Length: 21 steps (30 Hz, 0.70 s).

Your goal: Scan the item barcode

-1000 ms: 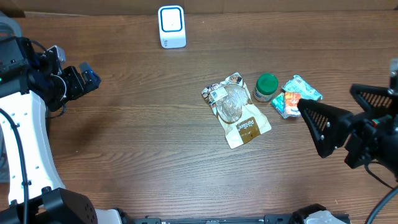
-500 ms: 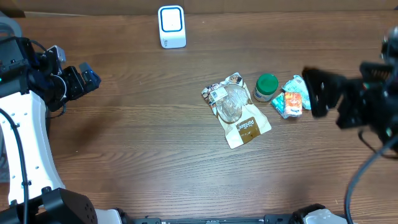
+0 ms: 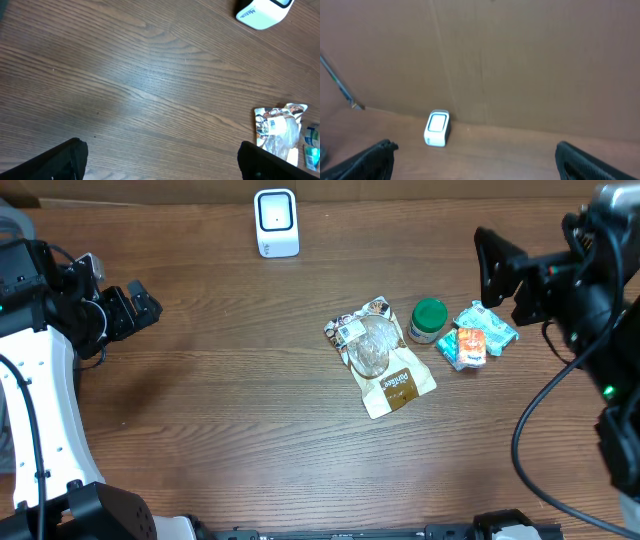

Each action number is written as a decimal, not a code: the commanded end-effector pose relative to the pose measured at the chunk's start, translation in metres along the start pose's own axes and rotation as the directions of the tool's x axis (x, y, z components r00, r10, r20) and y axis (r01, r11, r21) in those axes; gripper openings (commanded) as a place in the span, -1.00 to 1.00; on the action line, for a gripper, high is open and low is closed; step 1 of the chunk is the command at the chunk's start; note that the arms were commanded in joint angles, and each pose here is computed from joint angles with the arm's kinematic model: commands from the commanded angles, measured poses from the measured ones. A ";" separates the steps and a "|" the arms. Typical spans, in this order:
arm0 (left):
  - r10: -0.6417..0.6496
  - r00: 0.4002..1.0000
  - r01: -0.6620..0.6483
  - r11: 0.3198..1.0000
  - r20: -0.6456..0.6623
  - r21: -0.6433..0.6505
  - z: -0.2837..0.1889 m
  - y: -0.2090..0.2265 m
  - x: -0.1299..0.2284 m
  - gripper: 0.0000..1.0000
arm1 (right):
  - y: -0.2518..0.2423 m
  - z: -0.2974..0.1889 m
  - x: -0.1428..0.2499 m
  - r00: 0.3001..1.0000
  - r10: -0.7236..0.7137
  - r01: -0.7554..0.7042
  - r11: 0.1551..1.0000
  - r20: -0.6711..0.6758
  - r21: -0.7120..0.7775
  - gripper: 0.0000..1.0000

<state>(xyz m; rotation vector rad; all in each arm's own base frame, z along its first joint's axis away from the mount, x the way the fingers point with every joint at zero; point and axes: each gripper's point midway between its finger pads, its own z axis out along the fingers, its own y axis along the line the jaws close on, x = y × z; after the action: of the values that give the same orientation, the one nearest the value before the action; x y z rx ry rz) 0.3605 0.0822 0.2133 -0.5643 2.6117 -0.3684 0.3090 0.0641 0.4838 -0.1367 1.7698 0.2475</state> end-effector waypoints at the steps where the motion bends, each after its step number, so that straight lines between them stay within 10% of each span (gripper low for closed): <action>1: 0.013 1.000 -0.013 1.000 0.005 0.002 0.000 -0.001 -0.002 0.99 | -0.006 -0.002 0.031 0.999 -0.023 0.023 1.000 0.032 -0.007 1.00; 21: 0.013 1.000 -0.013 1.000 0.005 0.002 0.000 -0.001 -0.002 0.99 | -0.034 -0.021 0.222 0.952 -0.060 0.046 0.997 0.300 0.054 1.00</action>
<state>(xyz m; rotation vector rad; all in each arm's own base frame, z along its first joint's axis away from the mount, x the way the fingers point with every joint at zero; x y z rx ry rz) 0.3608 0.0824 0.2135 -0.5637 2.6105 -0.3674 0.2566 0.0367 0.2847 -0.1072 1.4807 0.1817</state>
